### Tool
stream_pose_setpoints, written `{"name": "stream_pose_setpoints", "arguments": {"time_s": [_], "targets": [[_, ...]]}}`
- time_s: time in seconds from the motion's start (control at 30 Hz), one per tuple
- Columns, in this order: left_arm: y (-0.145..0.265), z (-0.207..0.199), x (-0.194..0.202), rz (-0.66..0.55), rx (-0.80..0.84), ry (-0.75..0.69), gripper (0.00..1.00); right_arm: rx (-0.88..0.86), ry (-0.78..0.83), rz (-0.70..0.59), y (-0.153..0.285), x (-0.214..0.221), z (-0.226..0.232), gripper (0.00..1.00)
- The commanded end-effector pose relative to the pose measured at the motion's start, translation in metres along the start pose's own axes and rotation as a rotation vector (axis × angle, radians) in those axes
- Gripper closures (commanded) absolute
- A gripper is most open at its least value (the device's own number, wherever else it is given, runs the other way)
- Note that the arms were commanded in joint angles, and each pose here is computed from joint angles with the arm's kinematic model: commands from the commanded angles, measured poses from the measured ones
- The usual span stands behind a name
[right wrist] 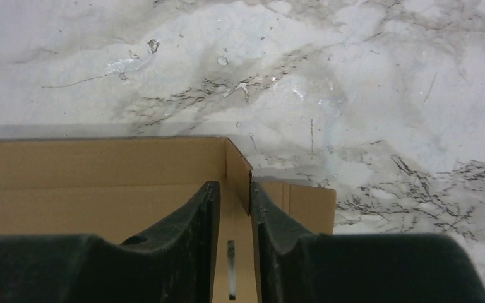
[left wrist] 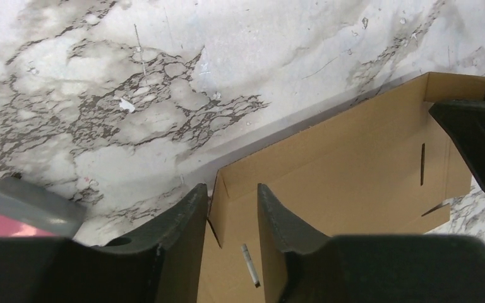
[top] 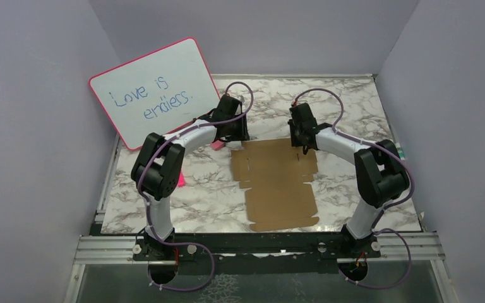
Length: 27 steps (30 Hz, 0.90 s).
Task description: Fold the paper box
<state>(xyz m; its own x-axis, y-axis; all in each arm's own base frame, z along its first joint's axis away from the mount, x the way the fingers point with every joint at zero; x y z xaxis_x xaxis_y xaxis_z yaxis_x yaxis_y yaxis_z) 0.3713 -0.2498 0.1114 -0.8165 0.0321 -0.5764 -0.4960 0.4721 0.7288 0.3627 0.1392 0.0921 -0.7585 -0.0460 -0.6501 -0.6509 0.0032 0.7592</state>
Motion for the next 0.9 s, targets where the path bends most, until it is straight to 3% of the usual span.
{"name": "stream_pose_setpoints", "arguments": {"time_s": [0.0,0.2,0.37,0.63,0.87], "targets": [[0.044,-0.002,-0.023,-0.116,-0.037,-0.031,0.6,-0.028,-0.012,-0.092,0.034,-0.021,-0.005,0.65],[0.087,0.01,-0.001,-0.154,-0.055,0.006,0.45,-0.13,-0.04,-0.11,0.06,-0.012,-0.004,0.51],[0.103,0.019,0.037,-0.145,-0.036,0.059,0.39,-0.337,-0.026,-0.085,0.073,0.011,0.011,0.39],[0.091,0.02,0.078,-0.084,0.079,0.153,0.39,-0.606,-0.111,-0.076,0.084,0.044,0.034,0.33],[0.069,0.022,0.087,-0.029,0.101,0.178,0.49,-0.692,-0.164,-0.04,0.075,0.065,0.043,0.31]]}}
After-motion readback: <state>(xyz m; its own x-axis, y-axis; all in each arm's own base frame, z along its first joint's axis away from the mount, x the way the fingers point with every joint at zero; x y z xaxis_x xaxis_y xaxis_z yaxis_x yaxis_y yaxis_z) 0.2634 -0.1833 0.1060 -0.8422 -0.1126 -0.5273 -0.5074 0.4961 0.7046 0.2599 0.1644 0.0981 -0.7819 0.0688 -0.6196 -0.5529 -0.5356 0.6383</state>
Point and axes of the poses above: each gripper's point midway between its finger pads, its own y axis back along the fingers, its own z axis along the line the jaws close on, x = y × z, the point moved 6 cm from there along y, back along the fingers, and after that the axes turned 5 degrees about -y, right-handed, at the moved point
